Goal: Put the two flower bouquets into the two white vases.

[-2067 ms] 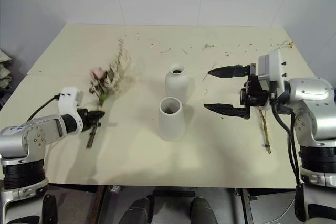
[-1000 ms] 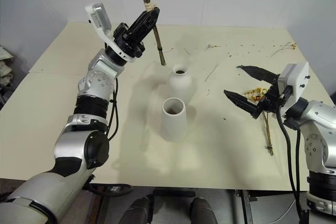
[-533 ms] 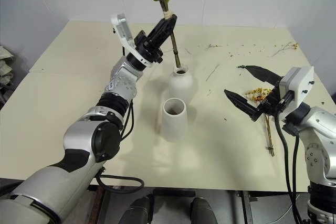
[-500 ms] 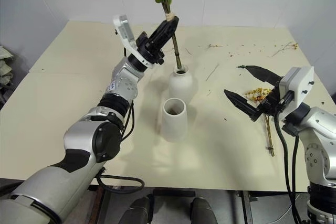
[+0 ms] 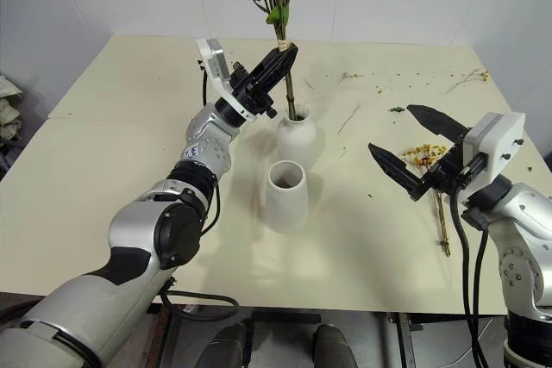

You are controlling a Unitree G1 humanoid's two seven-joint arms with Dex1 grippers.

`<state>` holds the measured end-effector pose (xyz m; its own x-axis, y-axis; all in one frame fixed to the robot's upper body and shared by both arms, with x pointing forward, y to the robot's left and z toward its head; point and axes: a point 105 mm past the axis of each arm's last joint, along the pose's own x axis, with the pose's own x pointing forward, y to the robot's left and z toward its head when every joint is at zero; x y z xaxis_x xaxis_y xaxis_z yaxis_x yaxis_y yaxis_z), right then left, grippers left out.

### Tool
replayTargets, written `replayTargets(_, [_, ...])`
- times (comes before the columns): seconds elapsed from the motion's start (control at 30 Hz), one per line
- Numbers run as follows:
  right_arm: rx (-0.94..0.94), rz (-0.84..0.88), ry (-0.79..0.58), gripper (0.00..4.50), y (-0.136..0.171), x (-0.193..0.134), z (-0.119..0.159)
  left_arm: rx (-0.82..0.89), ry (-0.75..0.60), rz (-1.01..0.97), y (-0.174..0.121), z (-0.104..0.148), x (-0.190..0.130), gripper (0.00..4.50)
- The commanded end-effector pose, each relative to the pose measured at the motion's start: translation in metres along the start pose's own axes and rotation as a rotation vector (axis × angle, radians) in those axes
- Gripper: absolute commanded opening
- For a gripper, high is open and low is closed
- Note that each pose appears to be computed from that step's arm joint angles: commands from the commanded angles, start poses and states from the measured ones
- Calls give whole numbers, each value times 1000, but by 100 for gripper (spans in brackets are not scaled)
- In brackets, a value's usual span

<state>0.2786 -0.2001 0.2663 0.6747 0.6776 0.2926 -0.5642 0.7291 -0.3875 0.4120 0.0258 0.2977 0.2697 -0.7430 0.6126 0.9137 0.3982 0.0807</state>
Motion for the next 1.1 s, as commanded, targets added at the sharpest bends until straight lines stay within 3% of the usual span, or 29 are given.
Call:
replayTargets(0.03, [-17, 3, -44, 450, 4, 1, 12, 38, 33, -36, -6, -7, 0, 45])
replayTargets(0.27, [-15, 0, -46, 450, 2, 2, 12, 81, 81, -95, -10, -12, -11, 263])
replayTargets(0.47, [-12, -1, -48, 450, 1, 4, 10, 163, 200, -43, 10, -6, -32, 447])
replayTargets(0.67, [13, -4, 3, 450, -4, 6, 3, 258, 341, -20, 34, 22, -54, 447])
replayTargets(0.9, [63, -22, 130, 450, -17, 4, -11, 197, 473, -282, 18, 46, -78, 447])
replayTargets(1.03, [71, -35, 190, 450, -28, -3, -17, 160, 598, -403, 8, 51, -112, 447])
replayTargets(1.1, [57, -65, 301, 450, -37, -9, -27, 187, 673, -422, 6, 54, -132, 447])
